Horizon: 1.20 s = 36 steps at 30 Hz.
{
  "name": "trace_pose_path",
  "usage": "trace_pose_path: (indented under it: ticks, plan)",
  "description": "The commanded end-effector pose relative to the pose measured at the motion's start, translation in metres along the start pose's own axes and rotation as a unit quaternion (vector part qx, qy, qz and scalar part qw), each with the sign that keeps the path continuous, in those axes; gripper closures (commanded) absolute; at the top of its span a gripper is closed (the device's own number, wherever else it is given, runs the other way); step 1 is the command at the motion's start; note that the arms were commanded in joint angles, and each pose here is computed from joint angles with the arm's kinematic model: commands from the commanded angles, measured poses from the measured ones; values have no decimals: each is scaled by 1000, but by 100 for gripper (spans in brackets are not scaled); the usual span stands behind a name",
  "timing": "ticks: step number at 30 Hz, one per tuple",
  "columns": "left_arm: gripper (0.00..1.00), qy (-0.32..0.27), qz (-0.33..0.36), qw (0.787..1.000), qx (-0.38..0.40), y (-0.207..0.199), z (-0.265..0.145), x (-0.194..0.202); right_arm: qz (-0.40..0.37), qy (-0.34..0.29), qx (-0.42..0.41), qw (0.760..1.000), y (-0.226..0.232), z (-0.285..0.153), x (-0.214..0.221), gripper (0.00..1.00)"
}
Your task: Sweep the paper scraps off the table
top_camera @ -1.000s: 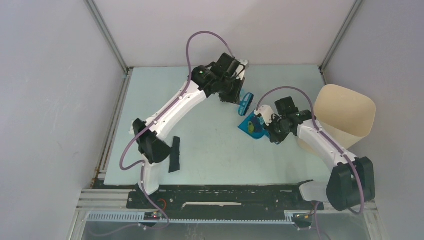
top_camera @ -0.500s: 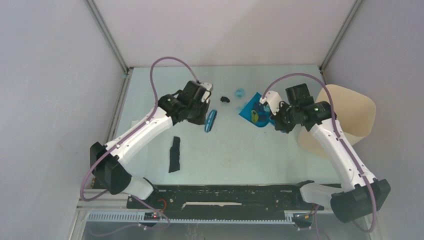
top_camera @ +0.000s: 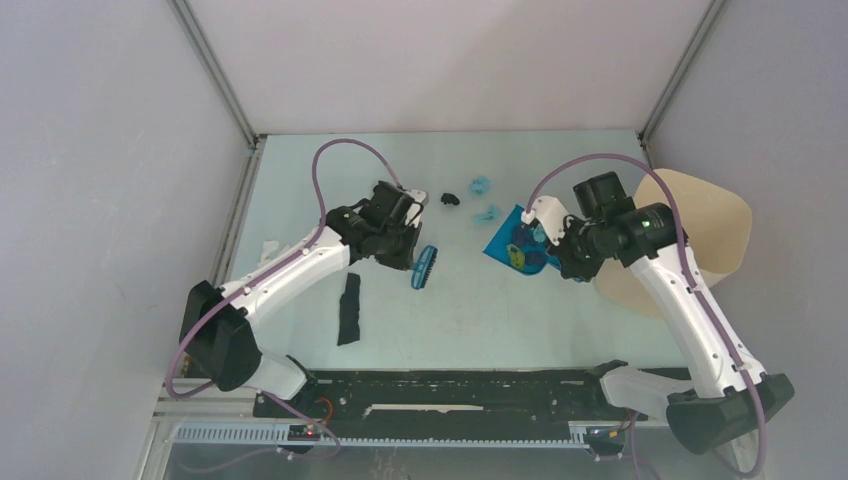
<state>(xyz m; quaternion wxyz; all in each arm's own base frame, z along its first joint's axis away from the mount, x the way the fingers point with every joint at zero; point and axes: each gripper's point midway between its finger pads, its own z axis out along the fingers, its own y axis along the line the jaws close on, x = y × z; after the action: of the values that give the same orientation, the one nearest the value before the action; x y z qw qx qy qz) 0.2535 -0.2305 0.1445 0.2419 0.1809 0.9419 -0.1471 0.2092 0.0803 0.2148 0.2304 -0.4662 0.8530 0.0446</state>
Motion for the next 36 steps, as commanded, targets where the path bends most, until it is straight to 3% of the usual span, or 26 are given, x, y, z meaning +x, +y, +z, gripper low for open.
trace_pose_path:
  ticks: [1,9,22,36]
  plan:
    - [100,-14,8,1000,15,-7,-8,-8,-12,-16,10,1000,3,-34,-1,100]
    - [100,15,20,1000,9,-6,-2,5,19,-47,5,999,4,-78,-5,100]
    - [100,50,67,997,8,-9,-2,31,108,-56,93,988,-34,-120,9,100]
    - [100,60,85,993,51,-17,10,50,259,-12,195,946,-65,-146,79,100]
